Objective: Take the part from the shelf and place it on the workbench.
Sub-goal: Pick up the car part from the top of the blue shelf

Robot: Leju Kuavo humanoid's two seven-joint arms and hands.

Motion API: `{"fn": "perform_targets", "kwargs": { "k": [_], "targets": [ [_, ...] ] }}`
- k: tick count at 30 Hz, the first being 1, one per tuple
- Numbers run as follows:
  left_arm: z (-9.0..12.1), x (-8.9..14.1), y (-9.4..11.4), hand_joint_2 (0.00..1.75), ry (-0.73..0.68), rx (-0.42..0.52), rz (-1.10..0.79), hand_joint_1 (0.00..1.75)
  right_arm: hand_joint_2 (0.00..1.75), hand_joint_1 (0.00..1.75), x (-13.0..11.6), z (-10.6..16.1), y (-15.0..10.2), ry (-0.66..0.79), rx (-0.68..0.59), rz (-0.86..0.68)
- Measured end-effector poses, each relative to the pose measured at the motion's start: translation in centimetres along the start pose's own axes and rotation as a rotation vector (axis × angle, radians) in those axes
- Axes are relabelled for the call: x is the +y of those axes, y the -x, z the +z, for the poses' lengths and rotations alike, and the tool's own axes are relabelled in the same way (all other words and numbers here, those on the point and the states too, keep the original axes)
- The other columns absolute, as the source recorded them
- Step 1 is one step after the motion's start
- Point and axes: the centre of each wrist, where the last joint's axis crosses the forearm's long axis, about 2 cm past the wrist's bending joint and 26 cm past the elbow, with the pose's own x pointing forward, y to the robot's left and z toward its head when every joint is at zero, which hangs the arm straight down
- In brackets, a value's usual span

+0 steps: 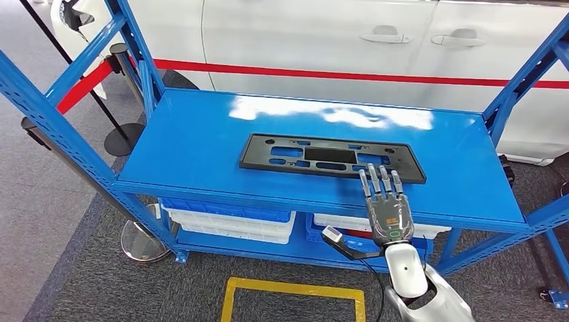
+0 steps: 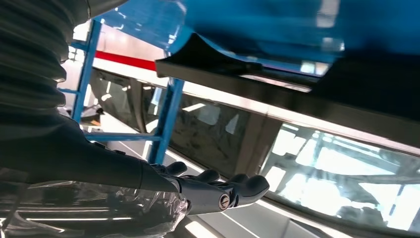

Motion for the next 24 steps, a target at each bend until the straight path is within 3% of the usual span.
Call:
{"fn": "perform_targets", "kwargs": {
  "k": [6,11,15,24],
  "targets": [
    [0.1,-0.3,-0.2,0.0,0.001,-0.01,0.001,0.0,1.75,0.0,-1.2,-2.0,-3.7,0.009,-0.095,-0.01],
    [2.4,-4.0,0.6,0.0,-0.056,-0.036,-0.006,0.0,1.75,0.0,-1.9,-2.5,-6.7,0.021,-0.113,-0.041],
    [3.7,-6.1,1.2,0.0,-0.016,-0.012,0.006,0.0,1.75,0.0,-1.6,-2.2,-7.3,0.018,-0.128,-0.049],
    [4.0,-6.5,1.3,0.0,0.015,-0.005,0.003,0.0,1.75,0.0,-1.0,-1.5,-7.9,-0.004,-0.15,-0.045]
  ]
}}
